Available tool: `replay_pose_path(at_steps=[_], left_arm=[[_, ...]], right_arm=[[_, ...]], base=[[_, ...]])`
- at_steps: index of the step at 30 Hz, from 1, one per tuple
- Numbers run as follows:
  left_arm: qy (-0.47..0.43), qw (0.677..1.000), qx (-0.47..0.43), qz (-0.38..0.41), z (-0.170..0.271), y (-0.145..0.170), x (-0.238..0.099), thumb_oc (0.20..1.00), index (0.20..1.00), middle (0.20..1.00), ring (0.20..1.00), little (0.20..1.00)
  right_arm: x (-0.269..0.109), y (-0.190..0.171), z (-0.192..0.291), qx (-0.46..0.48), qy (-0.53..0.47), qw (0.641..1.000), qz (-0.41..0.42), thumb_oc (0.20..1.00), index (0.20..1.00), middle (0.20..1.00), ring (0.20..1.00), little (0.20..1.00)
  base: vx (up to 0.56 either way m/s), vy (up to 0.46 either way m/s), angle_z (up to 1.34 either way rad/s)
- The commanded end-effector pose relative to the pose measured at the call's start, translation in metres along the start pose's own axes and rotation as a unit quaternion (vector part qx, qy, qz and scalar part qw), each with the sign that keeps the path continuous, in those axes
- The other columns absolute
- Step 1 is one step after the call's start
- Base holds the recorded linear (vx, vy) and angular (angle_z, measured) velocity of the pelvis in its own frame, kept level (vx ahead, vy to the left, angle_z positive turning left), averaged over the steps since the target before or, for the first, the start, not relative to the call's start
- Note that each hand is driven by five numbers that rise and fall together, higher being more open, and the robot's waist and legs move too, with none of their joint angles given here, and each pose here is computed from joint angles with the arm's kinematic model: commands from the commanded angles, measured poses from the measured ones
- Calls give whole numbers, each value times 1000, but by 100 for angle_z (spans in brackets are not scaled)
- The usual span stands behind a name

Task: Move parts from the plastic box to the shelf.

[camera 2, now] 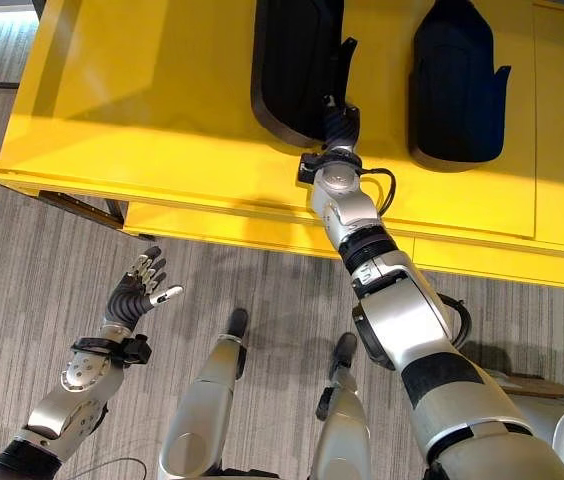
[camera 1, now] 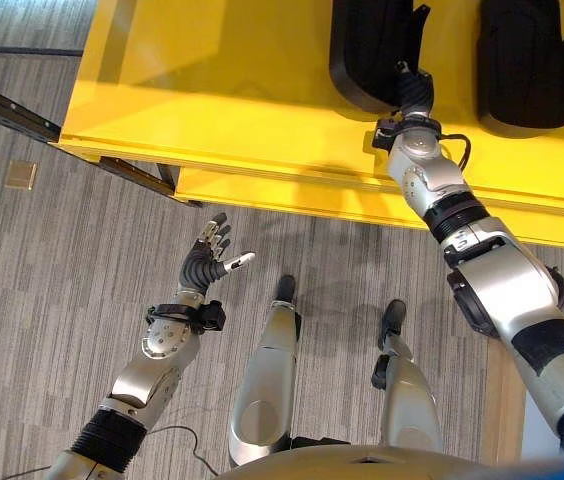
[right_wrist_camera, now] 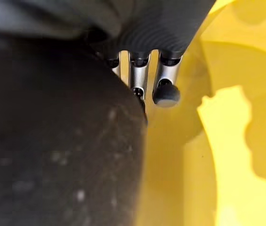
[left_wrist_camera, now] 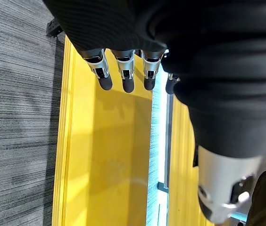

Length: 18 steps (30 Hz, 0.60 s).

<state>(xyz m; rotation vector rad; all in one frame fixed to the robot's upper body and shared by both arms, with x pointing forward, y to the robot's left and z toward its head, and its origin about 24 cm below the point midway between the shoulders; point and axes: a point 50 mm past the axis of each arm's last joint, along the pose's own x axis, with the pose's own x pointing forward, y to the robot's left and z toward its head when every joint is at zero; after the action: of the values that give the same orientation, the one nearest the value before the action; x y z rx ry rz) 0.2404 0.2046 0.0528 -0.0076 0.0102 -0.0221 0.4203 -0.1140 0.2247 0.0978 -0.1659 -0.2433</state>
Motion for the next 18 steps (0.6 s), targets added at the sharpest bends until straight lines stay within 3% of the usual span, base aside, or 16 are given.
replay_pose_path(at_steps=[1,18], left_arm=[[-37,999,2,-19,12,-5,0,1000,1000,1000,1000,1000],[-32,999,1,-21,11,-6,1,1000,1000,1000,1000,1000]], right_arm=[[4,9,42,47,-62,997,8,1000,1000,1000,1000,1000],[-1,14,51,98,-81,992,20,1000,1000,1000,1000,1000]], base=[[0,0,0],[0,0,0]])
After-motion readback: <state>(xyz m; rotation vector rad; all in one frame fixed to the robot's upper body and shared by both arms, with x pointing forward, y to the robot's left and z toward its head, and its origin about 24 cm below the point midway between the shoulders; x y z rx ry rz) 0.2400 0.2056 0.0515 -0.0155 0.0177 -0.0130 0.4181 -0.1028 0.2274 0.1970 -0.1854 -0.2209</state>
